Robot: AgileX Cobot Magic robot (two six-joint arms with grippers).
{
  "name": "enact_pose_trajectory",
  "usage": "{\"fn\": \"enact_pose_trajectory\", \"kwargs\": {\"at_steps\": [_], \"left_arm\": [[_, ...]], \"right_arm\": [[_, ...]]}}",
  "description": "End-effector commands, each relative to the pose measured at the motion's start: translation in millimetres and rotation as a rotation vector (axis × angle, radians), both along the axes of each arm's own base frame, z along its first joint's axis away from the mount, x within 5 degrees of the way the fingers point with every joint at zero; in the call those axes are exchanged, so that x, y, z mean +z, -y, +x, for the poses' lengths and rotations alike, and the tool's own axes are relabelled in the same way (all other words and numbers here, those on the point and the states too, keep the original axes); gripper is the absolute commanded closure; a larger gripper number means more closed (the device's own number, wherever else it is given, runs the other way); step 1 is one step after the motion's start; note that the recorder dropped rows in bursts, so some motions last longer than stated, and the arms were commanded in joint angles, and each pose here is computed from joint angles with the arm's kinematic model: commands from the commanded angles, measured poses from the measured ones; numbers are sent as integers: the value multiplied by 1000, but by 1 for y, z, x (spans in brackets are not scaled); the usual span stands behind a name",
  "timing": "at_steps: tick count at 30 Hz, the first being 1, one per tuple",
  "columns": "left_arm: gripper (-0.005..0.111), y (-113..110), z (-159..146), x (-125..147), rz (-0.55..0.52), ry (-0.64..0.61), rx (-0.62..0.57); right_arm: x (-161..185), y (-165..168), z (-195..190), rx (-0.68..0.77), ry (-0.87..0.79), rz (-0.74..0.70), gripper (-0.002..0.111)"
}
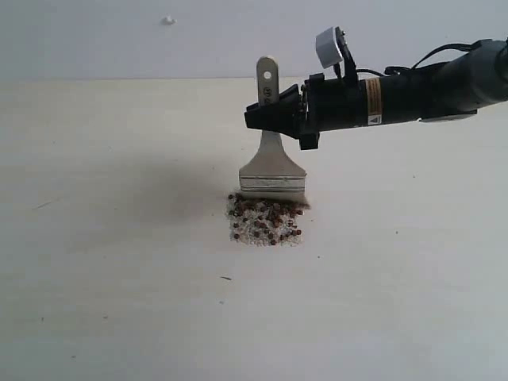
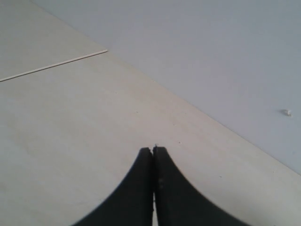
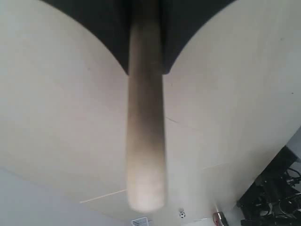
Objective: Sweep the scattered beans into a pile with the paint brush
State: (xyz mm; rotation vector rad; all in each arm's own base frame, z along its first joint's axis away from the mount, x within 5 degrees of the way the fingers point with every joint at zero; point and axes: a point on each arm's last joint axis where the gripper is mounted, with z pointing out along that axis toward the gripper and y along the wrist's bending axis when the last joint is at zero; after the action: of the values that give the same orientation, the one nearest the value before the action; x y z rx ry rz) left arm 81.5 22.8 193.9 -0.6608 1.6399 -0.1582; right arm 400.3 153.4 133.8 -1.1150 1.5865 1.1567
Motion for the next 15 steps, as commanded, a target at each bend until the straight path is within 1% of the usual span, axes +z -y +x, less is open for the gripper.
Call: {"fn": "enact_pose_trajectory", "kwargs": {"at_steps": [1,8,15], "left_arm": [[107,0,0,2,2,11,1],[107,0,0,2,2,11,1],[107,0,0,2,2,11,1]], "right_arm": [[4,-4,-1,12,1,5,108],[9,1,2,-19,25,25,108],[30,1,1,-18,75,34,108]]}}
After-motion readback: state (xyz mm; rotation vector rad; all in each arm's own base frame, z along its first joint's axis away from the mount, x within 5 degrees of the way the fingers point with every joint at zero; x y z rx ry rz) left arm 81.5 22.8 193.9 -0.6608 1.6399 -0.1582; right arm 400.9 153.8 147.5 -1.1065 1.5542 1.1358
